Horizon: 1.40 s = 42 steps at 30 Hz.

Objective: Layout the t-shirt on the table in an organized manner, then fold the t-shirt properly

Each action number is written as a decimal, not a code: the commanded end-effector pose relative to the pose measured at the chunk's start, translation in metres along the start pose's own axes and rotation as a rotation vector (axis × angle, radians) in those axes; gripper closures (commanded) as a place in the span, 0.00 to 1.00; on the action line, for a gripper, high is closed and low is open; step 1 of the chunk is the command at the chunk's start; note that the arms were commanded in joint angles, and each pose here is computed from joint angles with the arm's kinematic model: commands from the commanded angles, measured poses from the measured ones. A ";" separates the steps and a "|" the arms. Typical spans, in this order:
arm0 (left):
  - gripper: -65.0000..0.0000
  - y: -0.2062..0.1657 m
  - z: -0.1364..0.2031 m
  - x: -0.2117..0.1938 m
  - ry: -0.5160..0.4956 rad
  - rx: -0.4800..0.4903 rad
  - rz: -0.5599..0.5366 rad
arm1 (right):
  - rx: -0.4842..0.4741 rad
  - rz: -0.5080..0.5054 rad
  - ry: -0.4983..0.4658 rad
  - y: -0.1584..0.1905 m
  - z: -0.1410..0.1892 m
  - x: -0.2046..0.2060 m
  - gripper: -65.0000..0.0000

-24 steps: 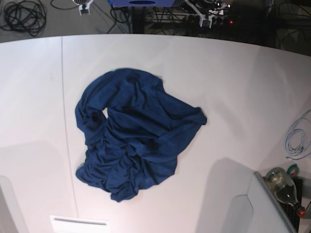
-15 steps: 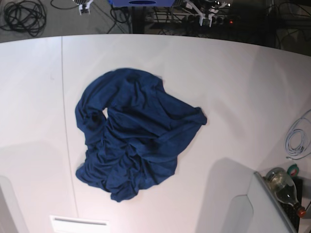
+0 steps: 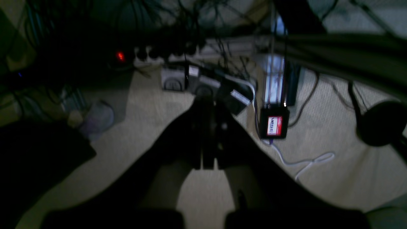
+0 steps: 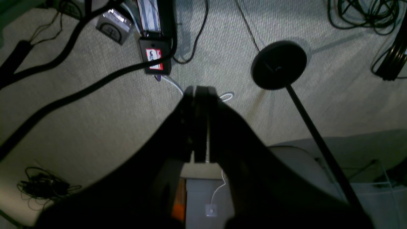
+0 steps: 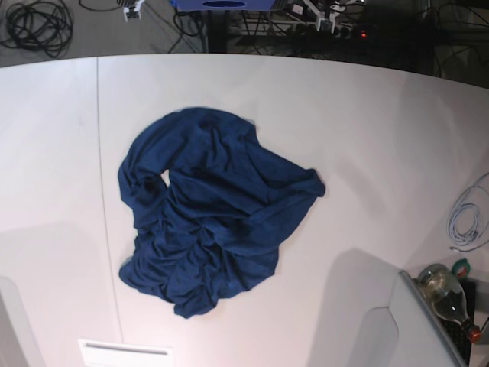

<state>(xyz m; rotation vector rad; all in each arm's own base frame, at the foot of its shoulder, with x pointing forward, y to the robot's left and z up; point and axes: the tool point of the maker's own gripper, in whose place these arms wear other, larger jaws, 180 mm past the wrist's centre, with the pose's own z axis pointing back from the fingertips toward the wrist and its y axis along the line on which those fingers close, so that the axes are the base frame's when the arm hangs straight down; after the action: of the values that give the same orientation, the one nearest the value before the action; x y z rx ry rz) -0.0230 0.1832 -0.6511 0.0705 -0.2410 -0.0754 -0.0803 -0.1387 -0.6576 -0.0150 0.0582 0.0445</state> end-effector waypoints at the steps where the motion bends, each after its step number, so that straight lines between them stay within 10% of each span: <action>1: 1.00 0.011 0.004 -0.007 -0.001 0.018 -0.014 | 0.001 -0.004 0.023 0.000 0.003 -0.022 1.00; 14: 1.00 0.052 0.095 0.032 -0.335 0.032 -0.159 | -0.058 -0.107 -0.163 -0.010 0.094 -0.042 1.00; 25: 1.00 0.078 0.189 0.136 -0.675 0.097 -0.189 | -0.133 -0.110 -0.593 -0.038 0.220 0.084 1.00; 34: 1.00 0.129 0.213 0.214 -0.860 0.148 0.097 | 0.102 -0.010 -0.880 0.052 0.270 0.206 0.99; 42: 1.00 0.137 0.196 0.224 -0.769 0.152 0.131 | 0.273 0.054 -0.803 0.109 0.275 0.272 0.34</action>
<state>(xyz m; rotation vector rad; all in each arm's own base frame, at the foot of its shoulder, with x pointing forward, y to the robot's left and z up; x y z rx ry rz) 0.1545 0.2842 -0.4052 0.1613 -0.9988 0.0599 0.2034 -0.0149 -0.4028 0.2738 -0.7330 0.1005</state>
